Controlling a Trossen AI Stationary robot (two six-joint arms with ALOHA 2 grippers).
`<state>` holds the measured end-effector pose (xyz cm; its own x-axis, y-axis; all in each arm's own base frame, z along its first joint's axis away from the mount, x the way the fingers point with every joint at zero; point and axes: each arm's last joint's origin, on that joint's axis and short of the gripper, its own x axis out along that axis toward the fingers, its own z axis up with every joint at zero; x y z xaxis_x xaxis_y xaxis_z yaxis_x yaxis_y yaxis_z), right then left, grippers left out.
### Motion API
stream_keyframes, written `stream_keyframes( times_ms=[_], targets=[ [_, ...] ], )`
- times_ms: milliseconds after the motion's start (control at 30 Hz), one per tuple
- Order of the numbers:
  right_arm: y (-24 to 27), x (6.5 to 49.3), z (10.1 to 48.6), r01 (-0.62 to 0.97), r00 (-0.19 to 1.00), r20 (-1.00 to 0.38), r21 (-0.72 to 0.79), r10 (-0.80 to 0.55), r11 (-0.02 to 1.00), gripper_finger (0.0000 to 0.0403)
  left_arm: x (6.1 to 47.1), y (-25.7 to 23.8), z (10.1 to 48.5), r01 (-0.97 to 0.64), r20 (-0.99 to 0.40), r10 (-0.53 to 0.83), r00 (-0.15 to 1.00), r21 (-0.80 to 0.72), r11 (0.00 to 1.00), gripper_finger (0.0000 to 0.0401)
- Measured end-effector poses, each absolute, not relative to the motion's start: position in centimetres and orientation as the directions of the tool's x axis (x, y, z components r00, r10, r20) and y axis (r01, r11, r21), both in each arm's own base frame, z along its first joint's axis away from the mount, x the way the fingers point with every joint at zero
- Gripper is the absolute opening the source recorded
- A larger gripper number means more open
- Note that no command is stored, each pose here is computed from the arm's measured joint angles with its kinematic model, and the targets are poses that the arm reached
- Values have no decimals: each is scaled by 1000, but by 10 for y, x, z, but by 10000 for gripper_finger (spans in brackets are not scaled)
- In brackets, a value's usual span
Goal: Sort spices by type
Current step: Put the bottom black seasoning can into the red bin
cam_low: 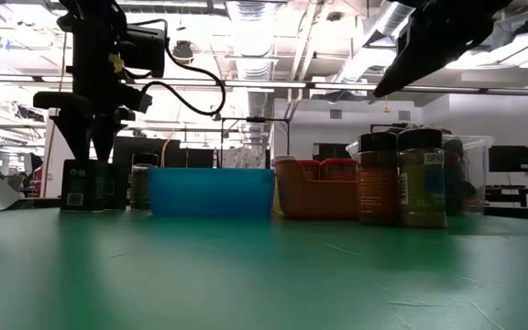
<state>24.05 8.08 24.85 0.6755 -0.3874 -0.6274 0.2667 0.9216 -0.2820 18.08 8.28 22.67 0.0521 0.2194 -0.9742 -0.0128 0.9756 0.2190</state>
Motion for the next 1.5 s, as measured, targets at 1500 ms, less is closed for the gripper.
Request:
stream_keyframes(
  times_ms=[1500],
  targets=[
    [83, 239, 252, 307, 695, -591, -269, -408, 913, 273, 166, 71, 189, 262, -980, 192, -53, 172, 950, 247]
  ],
)
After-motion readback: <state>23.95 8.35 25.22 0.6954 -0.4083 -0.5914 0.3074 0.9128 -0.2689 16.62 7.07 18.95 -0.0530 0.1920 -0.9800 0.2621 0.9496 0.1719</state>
